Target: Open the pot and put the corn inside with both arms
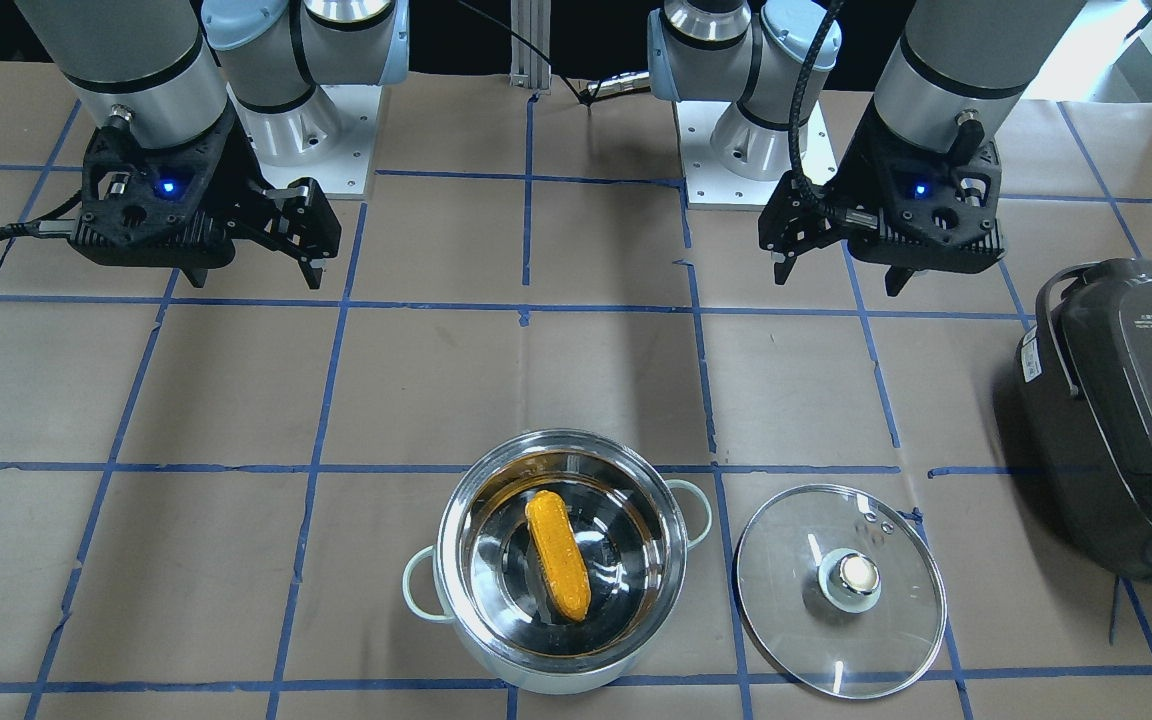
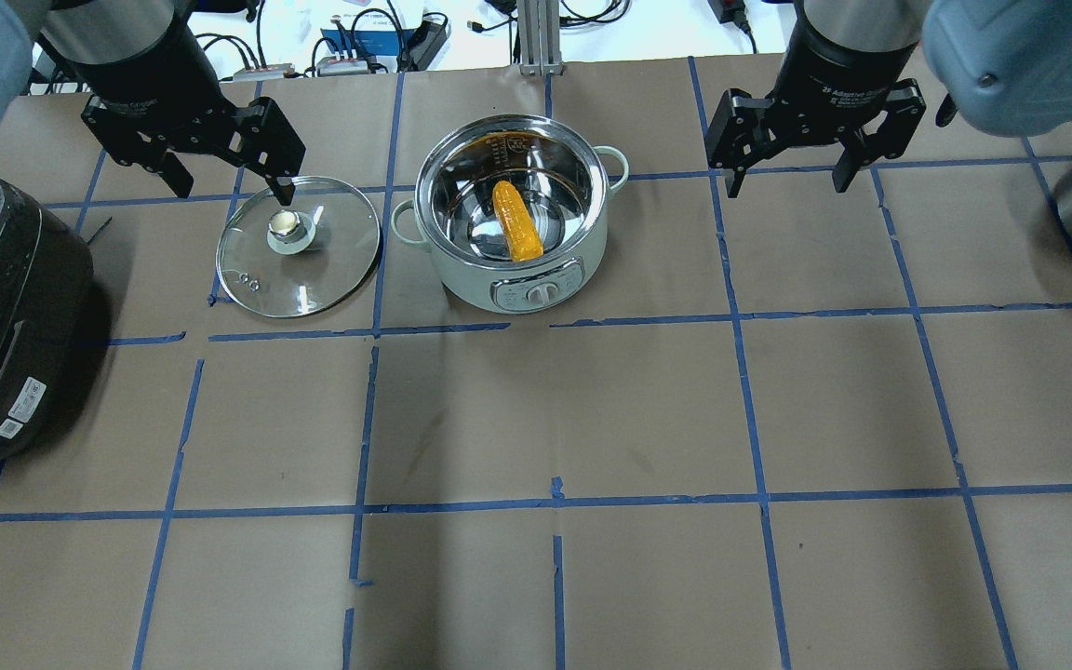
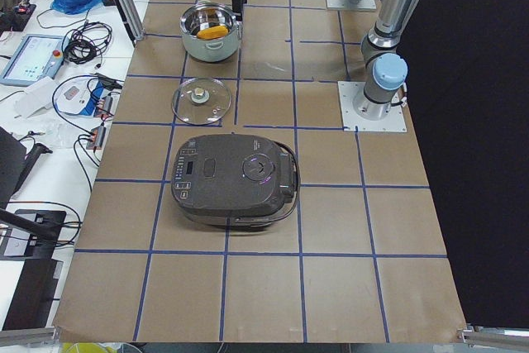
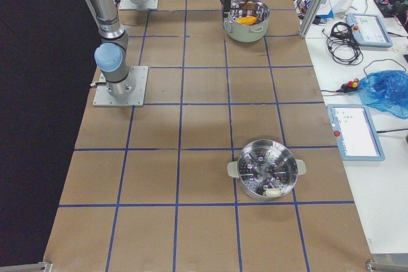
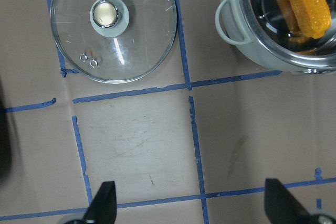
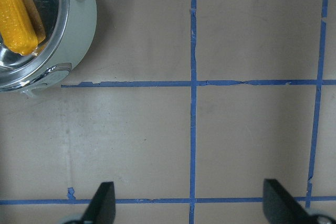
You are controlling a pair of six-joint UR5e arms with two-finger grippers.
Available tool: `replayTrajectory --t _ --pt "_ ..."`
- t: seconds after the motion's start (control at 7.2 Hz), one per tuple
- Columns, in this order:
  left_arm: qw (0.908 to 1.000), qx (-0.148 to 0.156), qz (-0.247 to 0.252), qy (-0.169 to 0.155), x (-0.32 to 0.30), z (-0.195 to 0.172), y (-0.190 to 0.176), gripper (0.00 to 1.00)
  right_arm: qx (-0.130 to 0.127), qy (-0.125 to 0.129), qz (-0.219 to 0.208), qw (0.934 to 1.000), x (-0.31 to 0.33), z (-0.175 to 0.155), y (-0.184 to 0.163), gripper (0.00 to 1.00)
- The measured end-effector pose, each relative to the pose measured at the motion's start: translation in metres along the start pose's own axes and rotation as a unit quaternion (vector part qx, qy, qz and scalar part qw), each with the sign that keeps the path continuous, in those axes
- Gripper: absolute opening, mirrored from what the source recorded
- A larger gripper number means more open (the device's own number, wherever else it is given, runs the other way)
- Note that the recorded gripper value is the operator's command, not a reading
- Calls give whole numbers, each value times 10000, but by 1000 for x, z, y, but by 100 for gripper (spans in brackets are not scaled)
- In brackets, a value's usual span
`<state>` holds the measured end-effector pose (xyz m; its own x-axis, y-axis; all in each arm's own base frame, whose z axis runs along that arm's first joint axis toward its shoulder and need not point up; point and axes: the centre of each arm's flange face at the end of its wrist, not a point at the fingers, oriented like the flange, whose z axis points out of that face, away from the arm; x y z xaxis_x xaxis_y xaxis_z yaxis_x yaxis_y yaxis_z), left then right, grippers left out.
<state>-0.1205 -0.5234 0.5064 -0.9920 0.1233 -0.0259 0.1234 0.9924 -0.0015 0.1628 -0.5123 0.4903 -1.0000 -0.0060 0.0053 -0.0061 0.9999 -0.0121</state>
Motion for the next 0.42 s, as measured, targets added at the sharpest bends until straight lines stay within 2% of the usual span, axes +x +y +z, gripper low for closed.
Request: replayTrajectory --t 0.42 --pt "10000 -5 1 -1 -1 0 0 100 43 -1 -66 10000 -1 -2 3 100"
